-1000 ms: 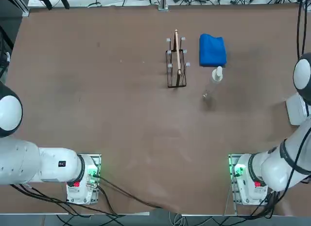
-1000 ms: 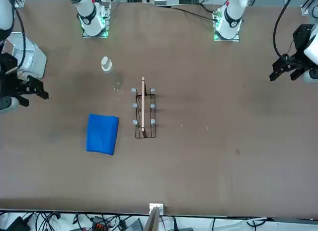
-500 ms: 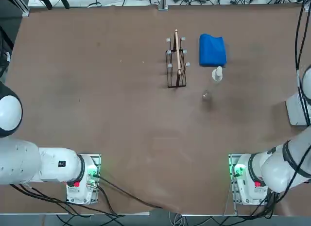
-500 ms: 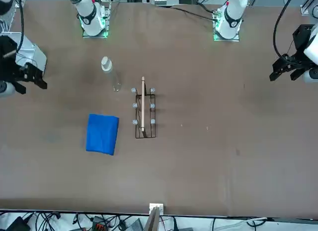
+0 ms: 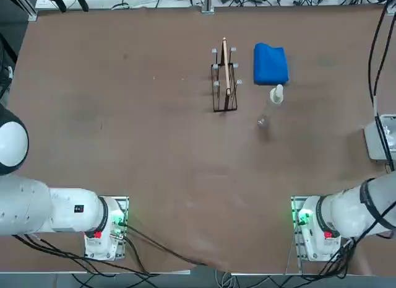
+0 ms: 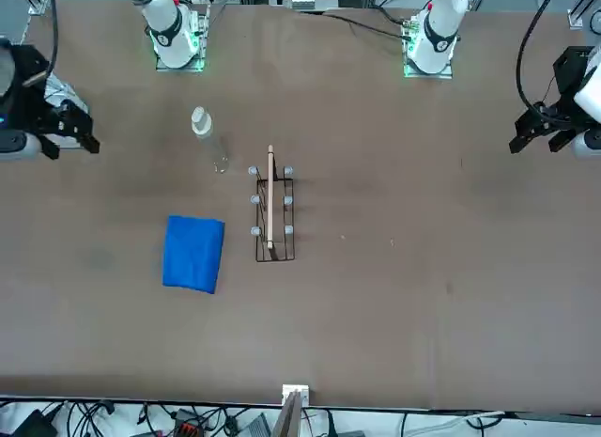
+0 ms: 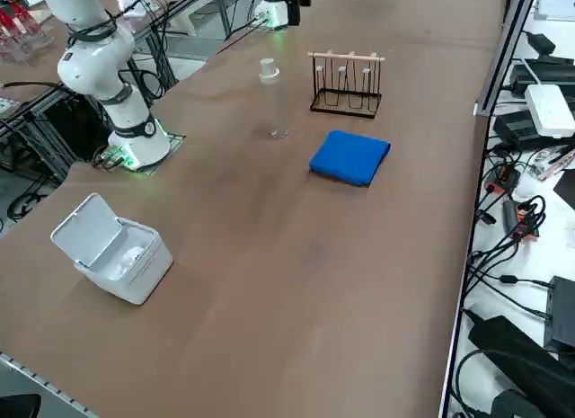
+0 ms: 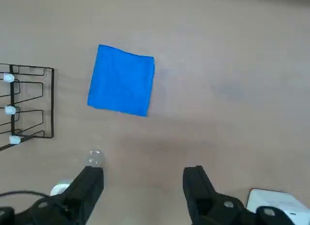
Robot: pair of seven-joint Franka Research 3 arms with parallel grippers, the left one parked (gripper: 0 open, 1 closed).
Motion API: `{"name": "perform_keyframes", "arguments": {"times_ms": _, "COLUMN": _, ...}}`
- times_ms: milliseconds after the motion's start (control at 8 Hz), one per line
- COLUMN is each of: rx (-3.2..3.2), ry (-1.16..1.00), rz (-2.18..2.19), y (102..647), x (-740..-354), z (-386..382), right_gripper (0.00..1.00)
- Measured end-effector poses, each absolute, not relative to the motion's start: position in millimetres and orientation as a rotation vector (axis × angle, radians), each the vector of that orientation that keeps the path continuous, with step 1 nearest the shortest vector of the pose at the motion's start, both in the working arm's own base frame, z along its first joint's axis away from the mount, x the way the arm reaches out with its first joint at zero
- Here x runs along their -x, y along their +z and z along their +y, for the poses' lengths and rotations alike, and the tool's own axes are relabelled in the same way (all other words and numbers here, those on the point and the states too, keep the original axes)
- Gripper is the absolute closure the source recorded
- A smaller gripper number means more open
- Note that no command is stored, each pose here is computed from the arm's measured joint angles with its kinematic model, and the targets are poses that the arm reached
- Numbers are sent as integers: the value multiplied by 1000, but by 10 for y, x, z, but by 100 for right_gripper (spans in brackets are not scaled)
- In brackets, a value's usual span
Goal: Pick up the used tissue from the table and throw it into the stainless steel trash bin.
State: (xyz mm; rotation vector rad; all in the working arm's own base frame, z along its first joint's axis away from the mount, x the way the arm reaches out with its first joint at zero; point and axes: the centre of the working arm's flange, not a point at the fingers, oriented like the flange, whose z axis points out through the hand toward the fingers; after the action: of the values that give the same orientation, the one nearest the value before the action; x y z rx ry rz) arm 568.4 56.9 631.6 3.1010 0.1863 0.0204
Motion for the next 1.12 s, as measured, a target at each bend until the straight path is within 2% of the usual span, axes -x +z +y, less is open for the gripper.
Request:
{"name": "perform_keyframes", "arguments": {"times_ms": 375, "rx": -3088, "ry": 26, "rz": 172, "y": 6339, "x": -5524, "z": 520, "right_gripper": 0}}
{"name": "perform_keyframes", "arguments": {"times_ms": 1125, "rx": -3154, "ry": -9, "rz": -48, "y": 6338, "x": -5446, "z": 50, "right_gripper": 0}}
